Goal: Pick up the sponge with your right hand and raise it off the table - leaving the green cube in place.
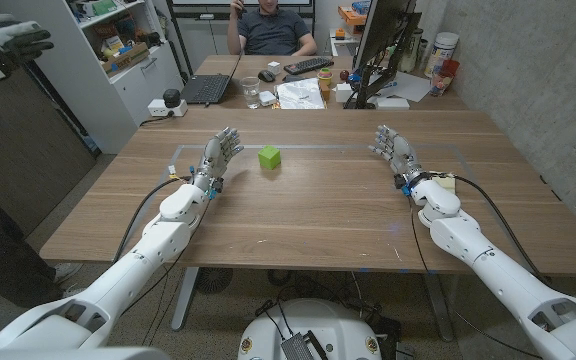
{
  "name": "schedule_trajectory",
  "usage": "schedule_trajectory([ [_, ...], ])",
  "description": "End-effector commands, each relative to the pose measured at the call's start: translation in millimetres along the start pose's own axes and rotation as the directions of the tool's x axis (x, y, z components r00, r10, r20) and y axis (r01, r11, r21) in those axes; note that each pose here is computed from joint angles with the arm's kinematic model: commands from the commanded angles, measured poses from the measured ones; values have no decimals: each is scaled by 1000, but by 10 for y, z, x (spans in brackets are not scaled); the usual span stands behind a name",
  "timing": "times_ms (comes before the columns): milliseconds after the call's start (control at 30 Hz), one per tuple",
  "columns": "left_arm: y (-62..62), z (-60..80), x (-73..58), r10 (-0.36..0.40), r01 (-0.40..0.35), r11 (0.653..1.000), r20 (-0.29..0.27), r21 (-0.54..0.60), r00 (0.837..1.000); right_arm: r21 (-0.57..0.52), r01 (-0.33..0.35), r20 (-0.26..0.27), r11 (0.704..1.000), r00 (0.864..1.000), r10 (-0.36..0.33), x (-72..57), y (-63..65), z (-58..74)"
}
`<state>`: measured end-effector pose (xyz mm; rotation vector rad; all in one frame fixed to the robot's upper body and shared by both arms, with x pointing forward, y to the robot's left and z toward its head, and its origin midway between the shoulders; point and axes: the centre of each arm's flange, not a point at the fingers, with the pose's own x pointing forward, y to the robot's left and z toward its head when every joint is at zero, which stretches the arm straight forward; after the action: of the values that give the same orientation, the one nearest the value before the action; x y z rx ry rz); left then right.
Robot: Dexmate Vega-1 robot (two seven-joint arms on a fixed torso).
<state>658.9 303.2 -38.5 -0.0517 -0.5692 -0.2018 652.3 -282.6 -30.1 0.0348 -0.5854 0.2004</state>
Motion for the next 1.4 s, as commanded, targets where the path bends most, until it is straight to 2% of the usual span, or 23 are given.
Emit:
schedule_trajectory([
  [33, 102, -75, -18, -1, 1, 1000, -13, -16, 1000, -20, 5, 5, 1000, 1000, -4, -18, 80, 13],
  [267, 99, -63, -17, -2, 2, 1000, -9, -13, 1000, -83, 20, 38, 996, 999, -17, -31, 35, 110],
  [467, 95, -58, -18, -7, 7, 1000, -8, -11, 1000, -197, 36, 53, 980, 998, -26, -41, -53, 292],
  [733, 106, -60, 9, -6, 6, 1000, -9, 2, 1000, -291, 66, 81, 954, 996, -44, -85, -164, 474],
  [1000, 62, -45, 69, -22, 22, 1000, -3, 7, 1000, -397, 90, 133, 913, 990, -40, -144, -232, 708],
  [1067, 49, -43, 82, -27, 27, 1000, -3, 9, 1000, -417, 114, 154, 902, 987, -54, -163, -253, 772],
  [1233, 20, -36, 111, -39, 39, 999, 3, 4, 999, -489, 176, 181, 854, 979, -99, -206, -343, 887],
  [1333, 12, -26, 117, -45, 45, 999, 5, 6, 999, -526, 189, 183, 829, 977, -107, -238, -403, 937],
  [1400, 6, -19, 119, -44, 44, 999, 9, -5, 999, -521, 188, 193, 833, 976, -100, -262, -449, 948],
])
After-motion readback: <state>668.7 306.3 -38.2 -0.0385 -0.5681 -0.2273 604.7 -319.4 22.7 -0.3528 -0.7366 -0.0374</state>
